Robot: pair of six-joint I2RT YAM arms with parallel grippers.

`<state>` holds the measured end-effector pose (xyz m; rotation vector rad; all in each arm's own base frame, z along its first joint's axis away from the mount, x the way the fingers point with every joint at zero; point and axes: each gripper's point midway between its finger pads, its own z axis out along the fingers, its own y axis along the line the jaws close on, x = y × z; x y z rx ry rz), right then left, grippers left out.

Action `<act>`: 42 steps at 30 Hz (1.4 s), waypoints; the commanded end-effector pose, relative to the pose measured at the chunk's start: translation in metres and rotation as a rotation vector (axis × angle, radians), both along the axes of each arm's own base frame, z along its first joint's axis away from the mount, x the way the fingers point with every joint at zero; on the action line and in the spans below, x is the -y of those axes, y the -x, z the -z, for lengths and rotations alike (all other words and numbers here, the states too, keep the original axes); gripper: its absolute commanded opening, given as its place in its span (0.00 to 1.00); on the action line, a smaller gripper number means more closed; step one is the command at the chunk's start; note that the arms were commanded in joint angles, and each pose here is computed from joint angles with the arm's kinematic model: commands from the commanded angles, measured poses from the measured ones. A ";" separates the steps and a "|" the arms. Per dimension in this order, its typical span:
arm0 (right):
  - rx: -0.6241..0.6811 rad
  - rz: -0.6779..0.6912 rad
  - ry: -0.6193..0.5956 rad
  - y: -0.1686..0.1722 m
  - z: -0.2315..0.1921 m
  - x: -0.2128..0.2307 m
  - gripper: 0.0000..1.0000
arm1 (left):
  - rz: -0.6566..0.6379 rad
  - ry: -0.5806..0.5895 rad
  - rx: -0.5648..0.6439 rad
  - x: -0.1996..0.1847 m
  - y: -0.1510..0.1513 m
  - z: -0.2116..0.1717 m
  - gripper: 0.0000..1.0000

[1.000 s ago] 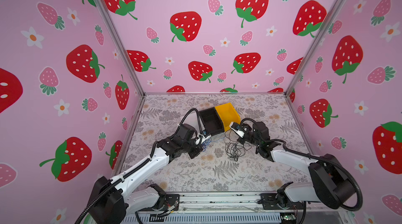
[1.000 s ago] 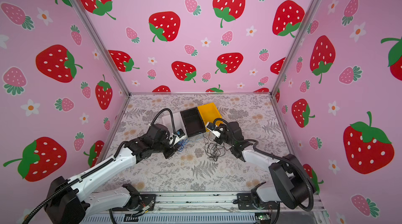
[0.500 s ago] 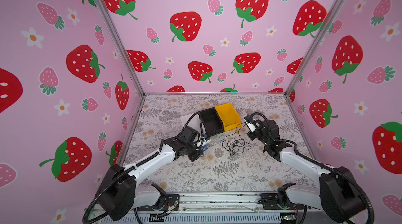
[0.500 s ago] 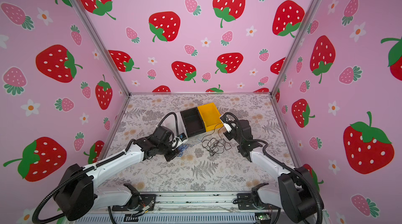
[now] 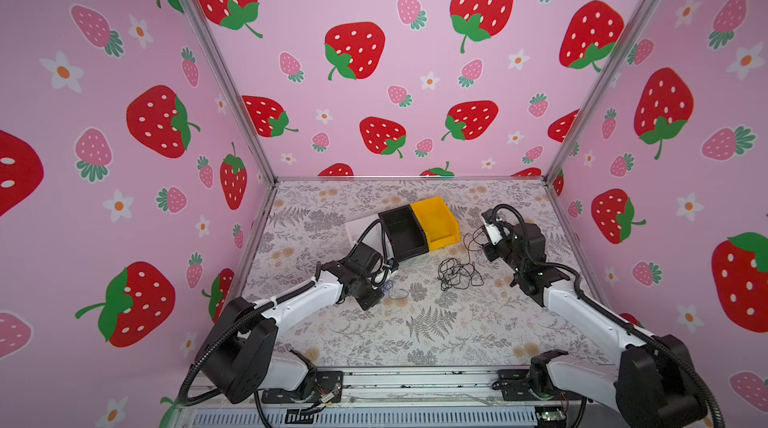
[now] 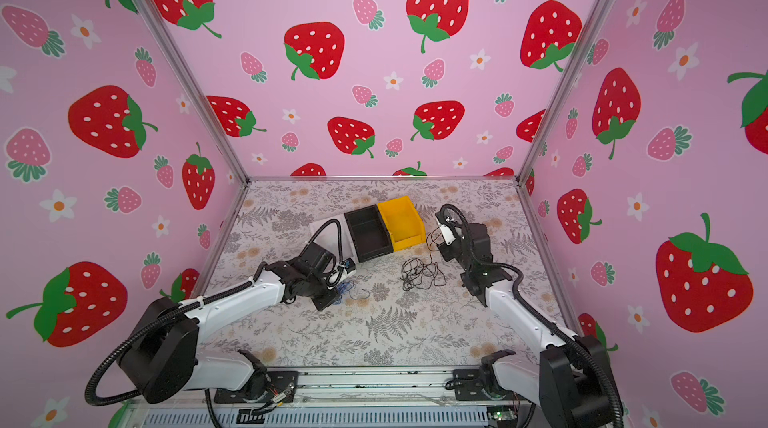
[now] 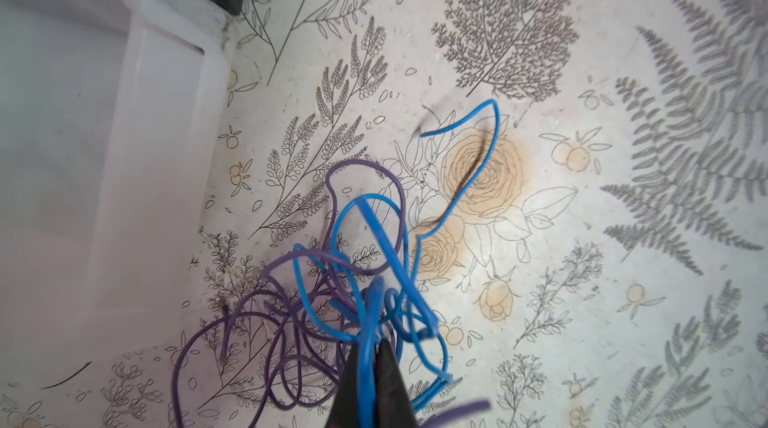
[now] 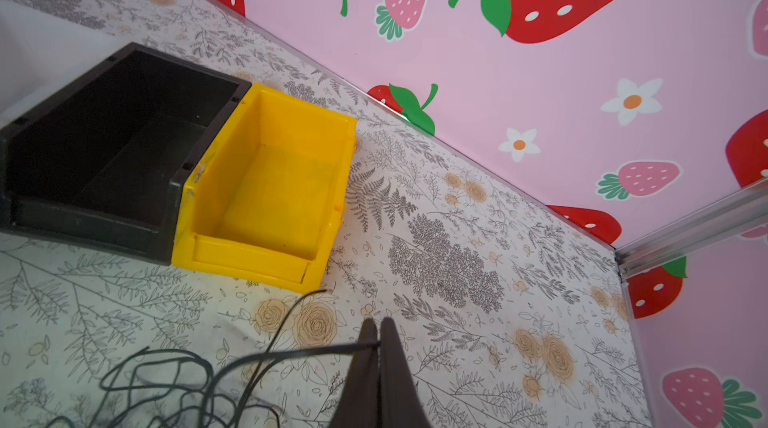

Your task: Untangle the cables

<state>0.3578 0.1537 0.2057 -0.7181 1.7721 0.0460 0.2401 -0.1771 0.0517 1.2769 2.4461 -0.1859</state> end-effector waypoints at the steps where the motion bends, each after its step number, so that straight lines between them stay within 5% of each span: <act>1: 0.026 0.030 -0.036 -0.005 -0.025 0.004 0.00 | -0.003 -0.030 -0.018 -0.005 0.001 0.003 0.00; 9: -0.019 -0.135 -0.079 0.002 -0.033 -0.025 0.00 | -0.002 0.038 0.027 0.006 -0.006 -0.012 0.02; 12: -0.014 -0.198 -0.107 0.009 -0.046 -0.035 0.00 | -0.006 0.090 0.081 0.011 -0.011 -0.030 0.40; 15: 0.011 -0.234 -0.124 0.014 -0.062 -0.039 0.00 | -0.025 0.155 0.166 0.016 -0.020 -0.055 0.65; 21: 0.063 -0.320 -0.164 0.028 -0.100 -0.049 0.00 | -0.024 0.277 0.304 0.028 -0.030 -0.106 0.84; 31: 0.151 -0.485 -0.256 0.057 -0.165 -0.066 0.00 | 0.101 0.465 0.385 0.100 -0.047 -0.159 0.82; 39: 0.162 -0.537 -0.295 0.064 -0.191 -0.073 0.00 | 0.178 0.470 0.495 0.157 -0.078 -0.167 0.84; 42: 0.153 -0.513 -0.339 0.062 -0.201 -0.072 0.00 | 0.192 0.542 0.435 0.175 -0.075 -0.170 0.79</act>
